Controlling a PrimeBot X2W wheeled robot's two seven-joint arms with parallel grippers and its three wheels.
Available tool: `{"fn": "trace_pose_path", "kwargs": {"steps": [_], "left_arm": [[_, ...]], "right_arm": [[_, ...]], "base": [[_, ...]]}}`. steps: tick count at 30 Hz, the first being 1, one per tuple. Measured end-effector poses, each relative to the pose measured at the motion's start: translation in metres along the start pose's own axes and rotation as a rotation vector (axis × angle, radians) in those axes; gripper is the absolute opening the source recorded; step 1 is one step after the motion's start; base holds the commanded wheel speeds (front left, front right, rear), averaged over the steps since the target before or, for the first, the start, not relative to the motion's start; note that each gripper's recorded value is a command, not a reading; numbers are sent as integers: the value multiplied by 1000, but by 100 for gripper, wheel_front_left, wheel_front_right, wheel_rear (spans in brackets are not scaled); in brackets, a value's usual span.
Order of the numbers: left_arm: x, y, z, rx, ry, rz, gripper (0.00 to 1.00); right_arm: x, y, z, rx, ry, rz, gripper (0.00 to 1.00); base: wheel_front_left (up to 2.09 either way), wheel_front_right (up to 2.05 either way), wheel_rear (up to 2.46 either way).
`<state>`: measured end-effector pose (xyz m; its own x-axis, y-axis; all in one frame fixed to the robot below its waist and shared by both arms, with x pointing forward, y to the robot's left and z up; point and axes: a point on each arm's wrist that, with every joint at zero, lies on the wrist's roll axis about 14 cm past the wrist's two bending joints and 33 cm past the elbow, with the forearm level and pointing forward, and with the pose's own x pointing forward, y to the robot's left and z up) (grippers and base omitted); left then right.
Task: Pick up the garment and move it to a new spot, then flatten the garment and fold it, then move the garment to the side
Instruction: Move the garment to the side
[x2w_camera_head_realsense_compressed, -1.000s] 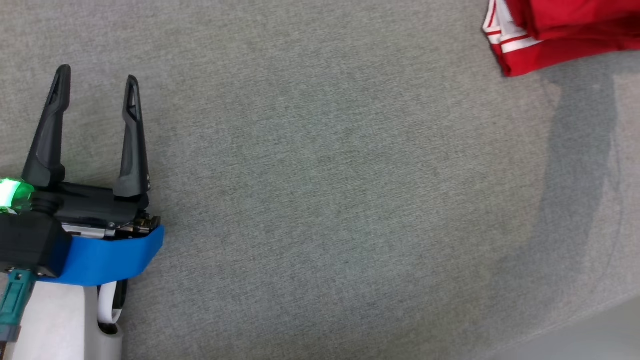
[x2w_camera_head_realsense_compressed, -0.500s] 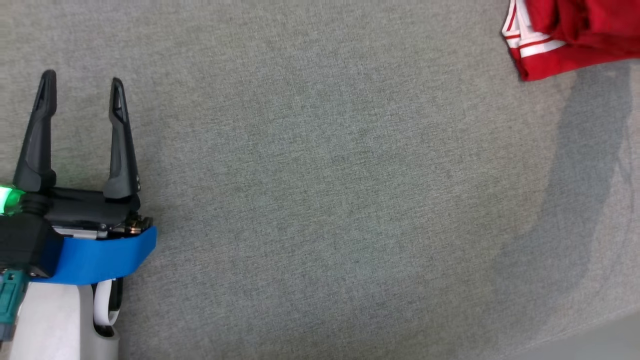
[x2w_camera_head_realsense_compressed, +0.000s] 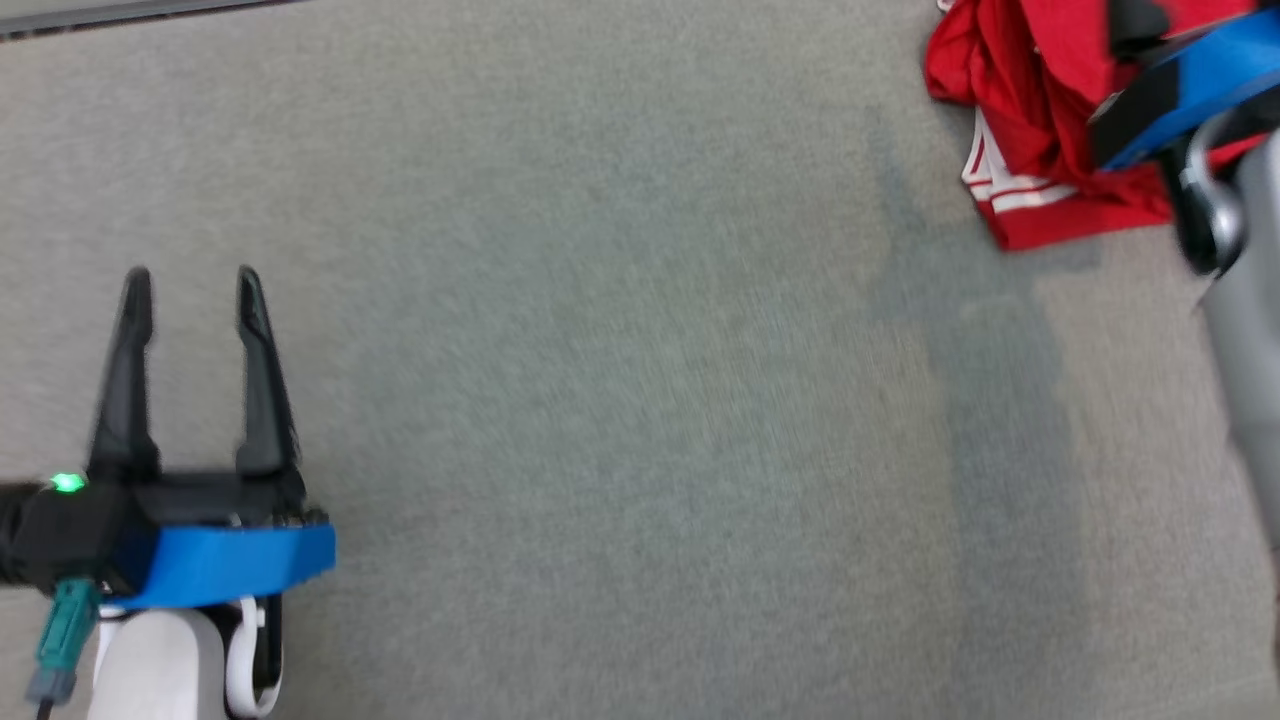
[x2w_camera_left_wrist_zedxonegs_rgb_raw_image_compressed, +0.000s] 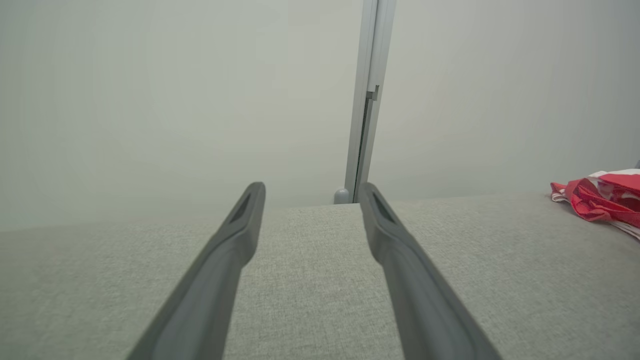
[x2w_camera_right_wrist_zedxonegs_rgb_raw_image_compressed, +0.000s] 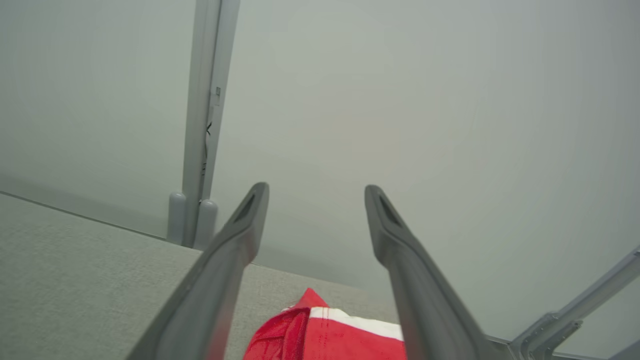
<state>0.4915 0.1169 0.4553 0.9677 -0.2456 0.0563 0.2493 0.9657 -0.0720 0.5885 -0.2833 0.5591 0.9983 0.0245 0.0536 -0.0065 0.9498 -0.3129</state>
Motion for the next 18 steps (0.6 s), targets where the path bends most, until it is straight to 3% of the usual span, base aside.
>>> {"fn": "trace_pose_path", "kwargs": {"steps": [10,18], "left_arm": [[-58,20,43,-1,-35,117,100],[-91,26,53,0,-37,161,100]], "right_arm": [[-54,99,32,186,-82,196,100],[-106,132,21,300,-47,239,100]], "base": [[0,0,0],[0,0,0]]}}
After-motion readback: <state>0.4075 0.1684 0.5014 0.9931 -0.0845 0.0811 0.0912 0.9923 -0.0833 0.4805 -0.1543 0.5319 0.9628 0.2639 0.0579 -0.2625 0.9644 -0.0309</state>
